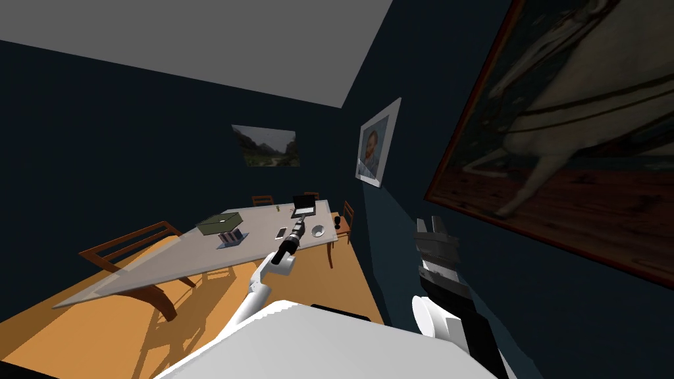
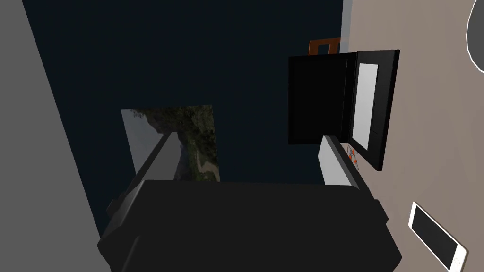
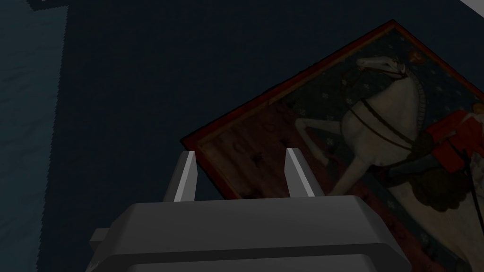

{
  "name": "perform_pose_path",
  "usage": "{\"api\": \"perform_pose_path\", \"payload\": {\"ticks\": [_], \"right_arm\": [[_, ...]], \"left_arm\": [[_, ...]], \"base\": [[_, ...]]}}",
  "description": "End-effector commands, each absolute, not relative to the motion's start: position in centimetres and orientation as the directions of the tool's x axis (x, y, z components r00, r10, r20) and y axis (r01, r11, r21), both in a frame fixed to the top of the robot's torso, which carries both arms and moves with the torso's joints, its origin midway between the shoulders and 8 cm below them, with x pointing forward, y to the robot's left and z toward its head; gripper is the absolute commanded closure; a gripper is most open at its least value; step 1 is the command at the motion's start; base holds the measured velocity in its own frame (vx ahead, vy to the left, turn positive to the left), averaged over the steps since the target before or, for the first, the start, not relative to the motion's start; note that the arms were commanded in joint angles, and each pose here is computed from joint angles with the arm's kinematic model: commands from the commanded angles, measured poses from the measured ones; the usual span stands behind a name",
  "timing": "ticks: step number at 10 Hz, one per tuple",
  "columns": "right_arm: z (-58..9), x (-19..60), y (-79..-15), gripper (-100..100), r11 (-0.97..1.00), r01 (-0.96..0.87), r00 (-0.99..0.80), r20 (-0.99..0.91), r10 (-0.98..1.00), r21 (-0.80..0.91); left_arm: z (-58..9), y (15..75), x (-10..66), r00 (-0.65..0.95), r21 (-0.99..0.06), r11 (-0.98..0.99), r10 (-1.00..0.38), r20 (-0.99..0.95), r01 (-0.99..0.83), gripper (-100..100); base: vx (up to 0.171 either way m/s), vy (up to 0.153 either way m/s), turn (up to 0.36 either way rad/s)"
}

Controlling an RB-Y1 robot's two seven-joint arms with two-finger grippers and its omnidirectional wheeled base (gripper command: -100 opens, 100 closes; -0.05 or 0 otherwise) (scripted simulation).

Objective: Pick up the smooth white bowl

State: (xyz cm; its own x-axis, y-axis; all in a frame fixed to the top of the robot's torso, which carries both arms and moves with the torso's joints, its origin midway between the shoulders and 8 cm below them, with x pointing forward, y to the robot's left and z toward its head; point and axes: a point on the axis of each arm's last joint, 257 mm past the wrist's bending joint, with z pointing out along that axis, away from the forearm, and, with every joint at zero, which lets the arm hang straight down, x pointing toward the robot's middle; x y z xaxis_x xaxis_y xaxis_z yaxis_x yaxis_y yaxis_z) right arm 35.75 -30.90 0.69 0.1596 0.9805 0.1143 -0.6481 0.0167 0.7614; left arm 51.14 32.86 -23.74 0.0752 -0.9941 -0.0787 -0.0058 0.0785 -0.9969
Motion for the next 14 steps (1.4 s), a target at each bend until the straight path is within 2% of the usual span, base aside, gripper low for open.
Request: {"api": "perform_pose_path", "payload": {"ticks": [1, 14], "right_arm": [[0.7, 35.8, -30.9, 0, 0.017, -0.648, 0.16, 0.114, 0.981, 0.761], [0.7, 35.8, -30.9, 0, 0.017, -0.648, 0.16, 0.114, 0.981, 0.761]], "left_arm": [[-25.3, 33.3, 51.9, 0.081, -0.995, 0.083, -0.993, -0.088, -0.056, -100], [-34.4, 35.4, 53.1, 0.106, -0.951, 0.078, -0.988, -0.114, -0.301, -100]], "base": [[0.01, -0.034, 0.016], [0.015, -0.018, 0.004]]}}
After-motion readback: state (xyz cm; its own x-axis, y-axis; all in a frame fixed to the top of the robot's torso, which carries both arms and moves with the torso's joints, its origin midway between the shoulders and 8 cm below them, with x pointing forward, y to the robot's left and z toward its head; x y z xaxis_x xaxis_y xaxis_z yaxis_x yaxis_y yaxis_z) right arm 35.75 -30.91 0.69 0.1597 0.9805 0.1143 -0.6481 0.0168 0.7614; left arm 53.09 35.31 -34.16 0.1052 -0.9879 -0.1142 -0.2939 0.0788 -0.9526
